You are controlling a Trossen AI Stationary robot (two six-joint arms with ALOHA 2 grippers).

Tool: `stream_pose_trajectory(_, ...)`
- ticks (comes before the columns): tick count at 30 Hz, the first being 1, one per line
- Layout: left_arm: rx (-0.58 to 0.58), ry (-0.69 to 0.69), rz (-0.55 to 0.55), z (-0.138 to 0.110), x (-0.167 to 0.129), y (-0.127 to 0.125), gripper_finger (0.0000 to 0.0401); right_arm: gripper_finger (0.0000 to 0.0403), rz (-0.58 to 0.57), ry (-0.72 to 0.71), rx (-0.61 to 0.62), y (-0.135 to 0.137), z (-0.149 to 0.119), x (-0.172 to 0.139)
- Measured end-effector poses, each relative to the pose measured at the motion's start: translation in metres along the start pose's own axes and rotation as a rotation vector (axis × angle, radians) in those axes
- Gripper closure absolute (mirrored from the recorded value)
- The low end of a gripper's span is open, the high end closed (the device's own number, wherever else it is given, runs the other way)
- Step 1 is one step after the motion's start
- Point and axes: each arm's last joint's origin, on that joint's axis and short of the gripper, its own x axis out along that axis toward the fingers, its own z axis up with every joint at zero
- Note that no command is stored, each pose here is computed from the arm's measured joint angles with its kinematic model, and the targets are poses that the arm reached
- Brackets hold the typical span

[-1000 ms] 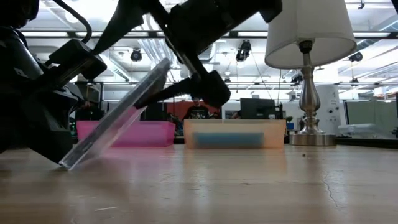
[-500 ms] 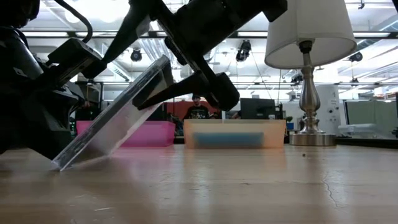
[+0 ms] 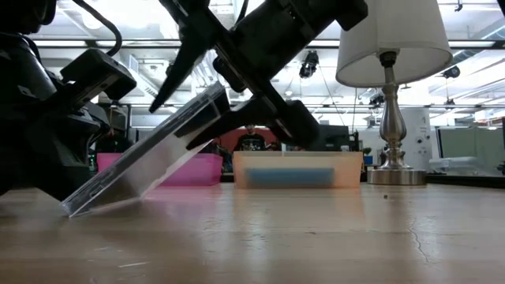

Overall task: Pick & place jewel cases by type
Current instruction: Put the black CD case into the pink bin

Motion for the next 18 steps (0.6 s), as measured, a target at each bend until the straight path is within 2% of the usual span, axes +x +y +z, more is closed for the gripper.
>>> stream_pose_trajectory(18, 0.016, 0.005, 0.014, 0.0002, 0.0001, 0.0016, 0.0401, 0.0283, -0.060, 0.022, 0.022, -0.0057, -0.0009, -0.0006)
